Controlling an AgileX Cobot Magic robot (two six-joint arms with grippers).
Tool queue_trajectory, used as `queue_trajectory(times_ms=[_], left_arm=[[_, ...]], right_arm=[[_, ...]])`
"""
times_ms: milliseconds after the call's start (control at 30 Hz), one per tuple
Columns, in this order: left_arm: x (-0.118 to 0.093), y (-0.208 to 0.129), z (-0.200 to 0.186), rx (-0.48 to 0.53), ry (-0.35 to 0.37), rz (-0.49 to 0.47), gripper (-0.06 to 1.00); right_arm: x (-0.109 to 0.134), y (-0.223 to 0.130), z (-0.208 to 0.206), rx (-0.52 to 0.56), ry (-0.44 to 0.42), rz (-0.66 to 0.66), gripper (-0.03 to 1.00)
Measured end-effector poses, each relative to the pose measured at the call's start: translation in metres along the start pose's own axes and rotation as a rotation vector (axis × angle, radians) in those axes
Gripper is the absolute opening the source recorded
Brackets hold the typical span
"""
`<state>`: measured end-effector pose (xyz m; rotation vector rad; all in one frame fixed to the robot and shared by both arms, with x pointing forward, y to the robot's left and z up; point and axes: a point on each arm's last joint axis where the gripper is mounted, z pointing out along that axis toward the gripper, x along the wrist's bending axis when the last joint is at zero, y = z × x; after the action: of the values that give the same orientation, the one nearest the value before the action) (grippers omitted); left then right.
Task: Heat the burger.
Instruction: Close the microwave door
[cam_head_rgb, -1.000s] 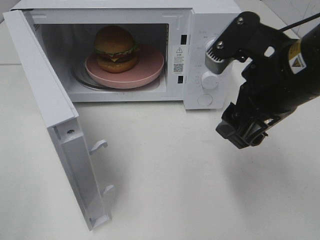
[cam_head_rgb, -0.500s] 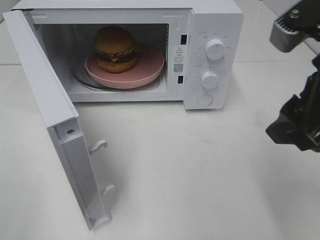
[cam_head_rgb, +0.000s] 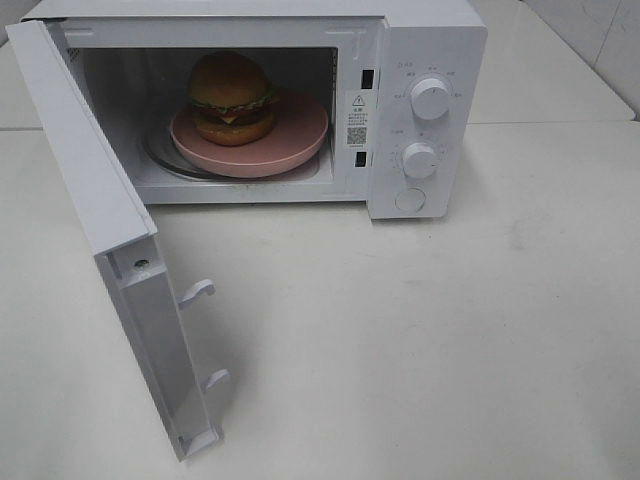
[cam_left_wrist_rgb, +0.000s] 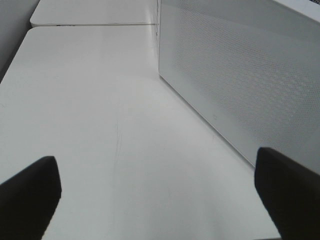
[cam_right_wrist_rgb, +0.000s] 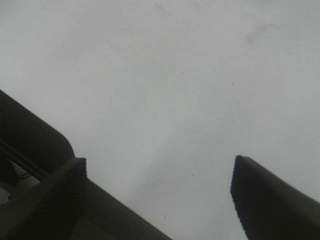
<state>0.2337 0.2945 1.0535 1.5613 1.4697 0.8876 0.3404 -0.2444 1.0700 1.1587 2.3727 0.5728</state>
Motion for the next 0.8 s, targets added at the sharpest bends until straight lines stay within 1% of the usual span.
queue_trajectory(times_ms=[67, 100, 167, 233, 267, 333, 367, 400, 467, 500, 533, 600, 633, 667, 700, 767, 800], left_arm=[[0.000, 0.000, 0.000, 0.000, 0.000, 0.000, 0.99], [0.000, 0.000, 0.000, 0.000, 0.000, 0.000, 0.99], [0.000, 0.000, 0.000, 0.000, 0.000, 0.000, 0.99], [0.000, 0.000, 0.000, 0.000, 0.000, 0.000, 0.99], [0.000, 0.000, 0.000, 0.000, 0.000, 0.000, 0.99], [0.000, 0.000, 0.000, 0.000, 0.000, 0.000, 0.99], [0.000, 0.000, 0.000, 0.000, 0.000, 0.000, 0.99], [0.000, 0.000, 0.000, 0.000, 0.000, 0.000, 0.99], [0.000, 0.000, 0.000, 0.000, 0.000, 0.000, 0.99], [0.000, 0.000, 0.000, 0.000, 0.000, 0.000, 0.99], [0.000, 0.000, 0.000, 0.000, 0.000, 0.000, 0.99], [0.000, 0.000, 0.000, 0.000, 0.000, 0.000, 0.99], [0.000, 0.000, 0.000, 0.000, 0.000, 0.000, 0.99], [0.000, 0.000, 0.000, 0.000, 0.000, 0.000, 0.99], [0.000, 0.000, 0.000, 0.000, 0.000, 0.000, 0.99], [0.000, 0.000, 0.000, 0.000, 0.000, 0.000, 0.99], [0.000, 0.000, 0.000, 0.000, 0.000, 0.000, 0.99]], right_arm=[[-0.003, -0.015, 0.002, 0.006, -0.019, 0.048, 0.77], [-0.003, -0.015, 0.002, 0.006, -0.019, 0.048, 0.77], [-0.007, -0.029, 0.001, -0.005, -0.054, 0.116, 0.77], [-0.008, -0.033, 0.000, -0.016, -0.064, 0.137, 0.77], [-0.009, -0.039, -0.003, -0.045, -0.075, 0.181, 0.77], [-0.009, -0.042, -0.004, -0.058, -0.078, 0.200, 0.77], [-0.010, -0.047, -0.008, -0.088, -0.091, 0.240, 0.77], [-0.010, -0.047, -0.008, -0.088, -0.091, 0.240, 0.77], [-0.011, -0.053, -0.014, -0.135, -0.117, 0.290, 0.77], [-0.011, -0.053, -0.014, -0.135, -0.117, 0.290, 0.77], [-0.012, -0.057, -0.021, -0.180, -0.149, 0.322, 0.77], [-0.013, -0.059, -0.023, -0.196, -0.164, 0.336, 0.77], [-0.013, -0.063, -0.029, -0.233, -0.195, 0.363, 0.76], [-0.013, -0.063, -0.029, -0.233, -0.195, 0.363, 0.76], [-0.012, -0.068, -0.034, -0.267, -0.223, 0.385, 0.76], [-0.012, -0.069, -0.036, -0.282, -0.234, 0.394, 0.76], [-0.011, -0.073, -0.041, -0.316, -0.263, 0.414, 0.76]])
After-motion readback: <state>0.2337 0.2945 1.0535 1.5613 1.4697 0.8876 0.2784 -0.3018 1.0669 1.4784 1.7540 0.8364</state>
